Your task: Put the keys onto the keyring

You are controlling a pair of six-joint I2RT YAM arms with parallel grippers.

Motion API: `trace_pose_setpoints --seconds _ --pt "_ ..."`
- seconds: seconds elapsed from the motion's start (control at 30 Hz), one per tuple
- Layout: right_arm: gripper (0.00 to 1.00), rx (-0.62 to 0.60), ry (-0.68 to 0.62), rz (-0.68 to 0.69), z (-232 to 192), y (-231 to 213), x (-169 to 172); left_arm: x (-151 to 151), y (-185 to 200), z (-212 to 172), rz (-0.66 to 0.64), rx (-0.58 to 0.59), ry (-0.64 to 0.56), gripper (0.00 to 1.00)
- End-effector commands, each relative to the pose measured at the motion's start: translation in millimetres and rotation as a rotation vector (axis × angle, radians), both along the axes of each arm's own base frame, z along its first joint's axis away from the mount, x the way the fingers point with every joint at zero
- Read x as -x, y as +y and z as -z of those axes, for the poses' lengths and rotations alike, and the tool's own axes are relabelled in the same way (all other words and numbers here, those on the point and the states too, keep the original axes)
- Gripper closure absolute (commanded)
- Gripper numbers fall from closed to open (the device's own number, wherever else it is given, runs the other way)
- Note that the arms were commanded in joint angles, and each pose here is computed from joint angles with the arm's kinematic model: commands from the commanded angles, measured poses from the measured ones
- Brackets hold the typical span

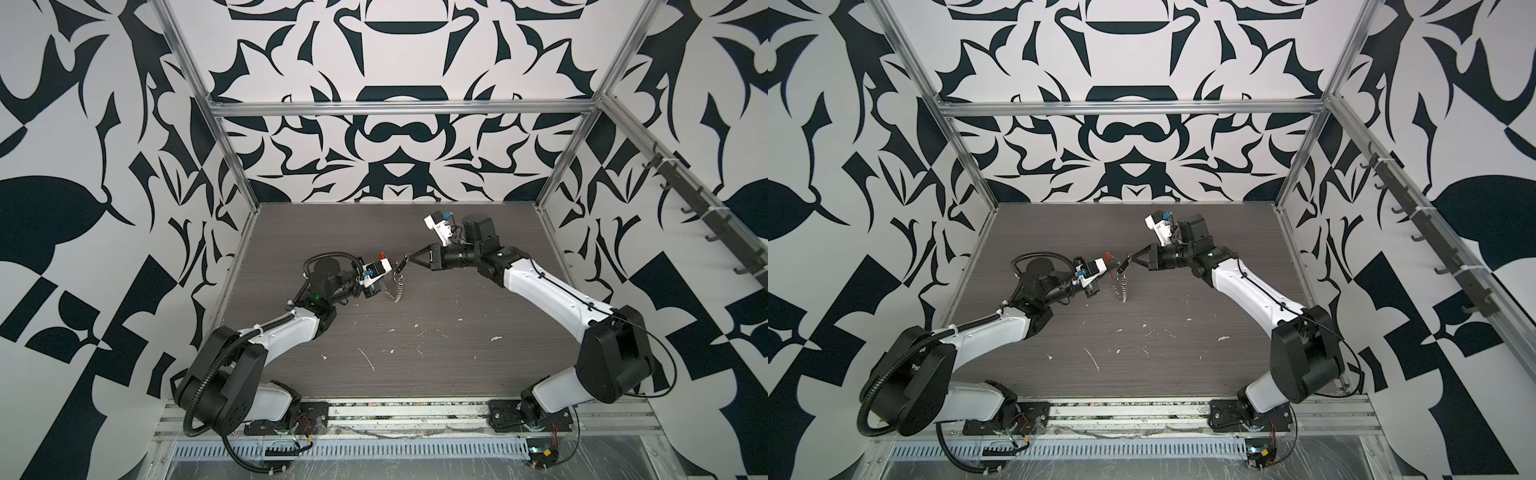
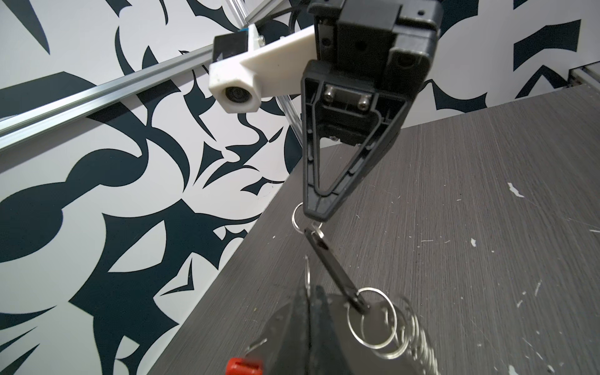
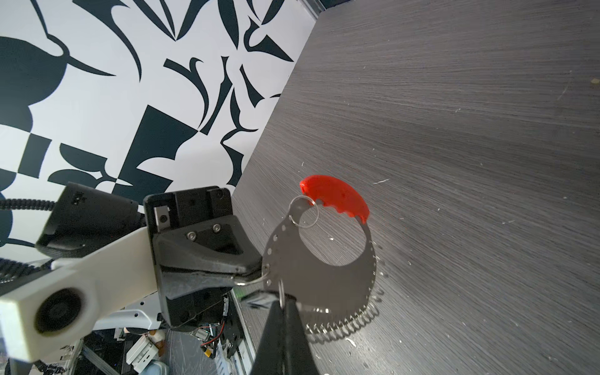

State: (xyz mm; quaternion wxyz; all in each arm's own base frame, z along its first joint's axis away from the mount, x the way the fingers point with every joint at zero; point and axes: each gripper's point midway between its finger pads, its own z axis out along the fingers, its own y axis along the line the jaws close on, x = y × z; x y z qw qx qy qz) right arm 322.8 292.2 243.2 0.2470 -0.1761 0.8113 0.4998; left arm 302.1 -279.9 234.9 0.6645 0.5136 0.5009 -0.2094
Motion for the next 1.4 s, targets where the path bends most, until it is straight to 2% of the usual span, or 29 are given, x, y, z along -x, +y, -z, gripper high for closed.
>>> trace_pose_setpoints --seconds 0.0,0.1,0.27,0.37,0.77,1.13,1.37 --pt "1.0 -0.045 -0.11 -0.066 -29 1 14 -3 -4 -29 0.012 0.014 -0.105 1.0" --pt "1.0 0.066 -0.173 -0.04 -23 -11 13 -11 -5 -30 -0.011 -0.019 -0.124 1.0" --pt "1.0 0.384 -0.287 0.093 -1 -54 -2 -15 -6 -36 0.001 -0.044 -0.133 1.0" --pt "1.0 0.448 -0.326 0.106 1 -63 -4 -13 -7 -40 0.016 -0.041 -0.132 1.0" --pt "1.0 0.256 -0.356 -0.097 -22 -5 16 -4 -12 -39 0.078 -0.017 -0.097 1.0" --pt "1.0 0.123 -0.393 -0.091 -46 9 15 -3 -14 -36 0.094 -0.005 -0.083 1.0" --pt "1.0 0.102 -0.399 -0.073 -53 10 12 -3 -14 -35 0.093 -0.001 -0.085 1.0"
